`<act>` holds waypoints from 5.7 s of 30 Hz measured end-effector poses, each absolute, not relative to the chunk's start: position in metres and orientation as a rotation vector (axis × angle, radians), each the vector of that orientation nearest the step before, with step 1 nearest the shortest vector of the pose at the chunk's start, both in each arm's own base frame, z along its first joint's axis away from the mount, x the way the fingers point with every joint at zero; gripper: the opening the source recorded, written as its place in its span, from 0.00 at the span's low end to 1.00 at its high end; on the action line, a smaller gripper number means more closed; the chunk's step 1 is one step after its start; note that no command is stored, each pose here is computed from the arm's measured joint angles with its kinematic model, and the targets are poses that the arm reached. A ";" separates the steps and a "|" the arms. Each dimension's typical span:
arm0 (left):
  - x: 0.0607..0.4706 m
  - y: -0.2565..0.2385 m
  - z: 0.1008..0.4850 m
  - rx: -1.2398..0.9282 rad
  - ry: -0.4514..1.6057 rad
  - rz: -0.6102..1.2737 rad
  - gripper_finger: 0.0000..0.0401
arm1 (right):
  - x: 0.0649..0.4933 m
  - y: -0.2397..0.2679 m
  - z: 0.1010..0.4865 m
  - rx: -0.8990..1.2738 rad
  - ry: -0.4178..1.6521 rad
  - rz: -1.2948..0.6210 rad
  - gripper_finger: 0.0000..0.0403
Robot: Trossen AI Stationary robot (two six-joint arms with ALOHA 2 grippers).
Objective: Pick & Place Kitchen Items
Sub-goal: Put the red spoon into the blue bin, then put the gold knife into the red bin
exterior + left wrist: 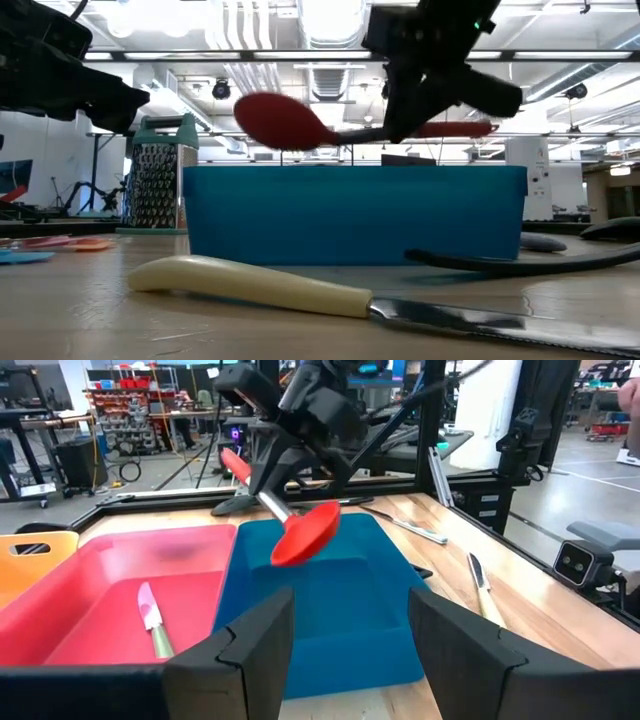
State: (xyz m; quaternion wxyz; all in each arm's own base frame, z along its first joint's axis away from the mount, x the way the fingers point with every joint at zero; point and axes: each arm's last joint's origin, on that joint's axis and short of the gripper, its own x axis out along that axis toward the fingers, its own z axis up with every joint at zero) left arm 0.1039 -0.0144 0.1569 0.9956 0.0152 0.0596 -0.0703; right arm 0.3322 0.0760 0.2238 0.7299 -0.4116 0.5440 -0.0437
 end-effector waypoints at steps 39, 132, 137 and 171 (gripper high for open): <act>0.104 -0.014 0.157 0.030 0.114 -0.141 0.50 | 0.342 0.114 0.178 -0.923 1.248 0.121 0.10; 0.104 -0.015 0.156 0.081 0.129 -0.146 0.50 | 0.092 0.032 0.314 -0.023 0.399 -0.001 0.02; 0.104 -0.014 0.156 0.055 0.133 -0.144 0.50 | 0.079 0.025 0.311 -0.015 0.352 0.005 0.02; 0.104 -0.018 0.184 -0.121 -0.108 -0.268 0.50 | 0.073 0.022 0.309 -0.004 0.328 0.008 0.02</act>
